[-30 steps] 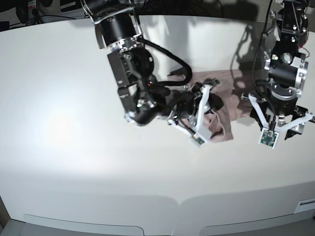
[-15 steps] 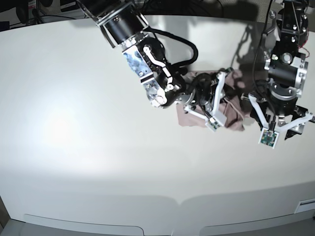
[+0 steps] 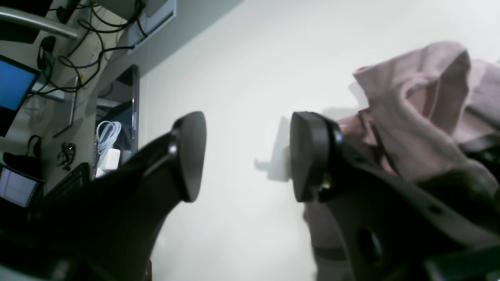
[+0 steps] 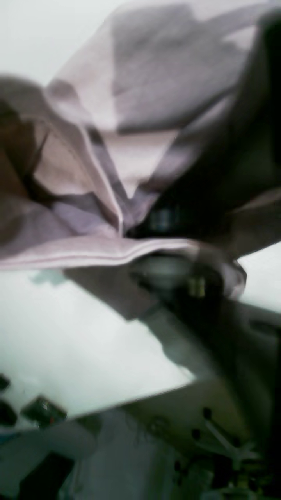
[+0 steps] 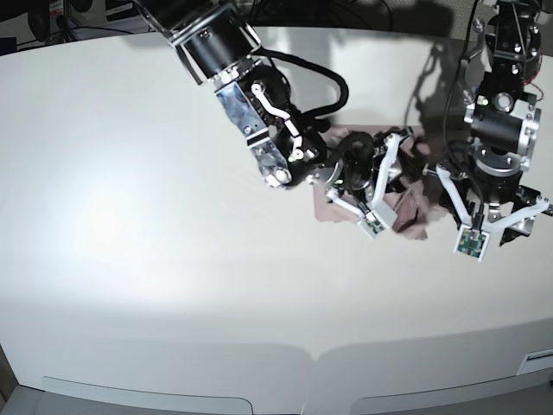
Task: Fold the T-shirt properly
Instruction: 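Press the folded end onto the pile with the right gripper beside the left gripper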
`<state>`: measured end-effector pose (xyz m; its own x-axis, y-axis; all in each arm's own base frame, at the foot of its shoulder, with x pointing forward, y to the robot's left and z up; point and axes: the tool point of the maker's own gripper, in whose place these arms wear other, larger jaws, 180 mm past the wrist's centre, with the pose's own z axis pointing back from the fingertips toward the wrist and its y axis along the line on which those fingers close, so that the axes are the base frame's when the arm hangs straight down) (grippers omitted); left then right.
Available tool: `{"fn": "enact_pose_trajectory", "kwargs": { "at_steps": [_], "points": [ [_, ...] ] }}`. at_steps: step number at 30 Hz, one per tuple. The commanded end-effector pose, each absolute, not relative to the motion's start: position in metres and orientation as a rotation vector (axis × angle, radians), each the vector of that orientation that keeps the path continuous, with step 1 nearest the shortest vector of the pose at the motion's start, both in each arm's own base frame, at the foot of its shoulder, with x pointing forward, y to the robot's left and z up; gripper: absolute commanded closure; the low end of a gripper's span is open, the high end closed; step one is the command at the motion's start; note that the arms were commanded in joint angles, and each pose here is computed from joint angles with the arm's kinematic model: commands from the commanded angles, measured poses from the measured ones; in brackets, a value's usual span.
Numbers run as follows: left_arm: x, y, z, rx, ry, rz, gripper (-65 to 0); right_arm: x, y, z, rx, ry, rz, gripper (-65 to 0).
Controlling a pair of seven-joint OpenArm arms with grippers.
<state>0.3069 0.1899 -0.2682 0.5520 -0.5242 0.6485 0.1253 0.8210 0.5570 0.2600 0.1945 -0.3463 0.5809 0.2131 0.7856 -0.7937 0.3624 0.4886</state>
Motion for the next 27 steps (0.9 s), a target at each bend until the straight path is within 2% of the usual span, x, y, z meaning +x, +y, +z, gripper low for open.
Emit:
{"fn": "enact_pose_trajectory", "kwargs": {
  "at_steps": [1,6,14,19,23,27],
  "points": [
    [0.311,0.192,-0.255,0.506,-0.962,-0.393,-33.5,0.263,0.206,-0.323,1.057,-0.742,0.736,-23.3],
    [0.311,0.19,-0.256,0.493,-0.962,-0.394,-33.5,0.24,0.222,-0.313,1.149,-0.718,0.795,-24.2],
    [0.312,0.194,-0.253,0.526,-0.964,-0.393,-33.5,0.234,0.228,-0.31,1.164,-0.732,0.816,-24.2],
    [0.312,0.197,-0.25,0.527,-0.978,-0.352,-33.5,0.257,0.224,-0.305,1.072,-0.821,0.875,-24.2],
    [0.319,0.2,-0.237,0.531,-1.029,-0.291,-33.5,0.284,0.219,-0.298,0.942,-0.897,0.977,-24.2],
    [0.329,0.203,-0.22,0.536,-1.094,-0.23,-33.5,0.304,0.217,-0.285,0.884,-0.951,1.02,-24.2]
  ]
}}
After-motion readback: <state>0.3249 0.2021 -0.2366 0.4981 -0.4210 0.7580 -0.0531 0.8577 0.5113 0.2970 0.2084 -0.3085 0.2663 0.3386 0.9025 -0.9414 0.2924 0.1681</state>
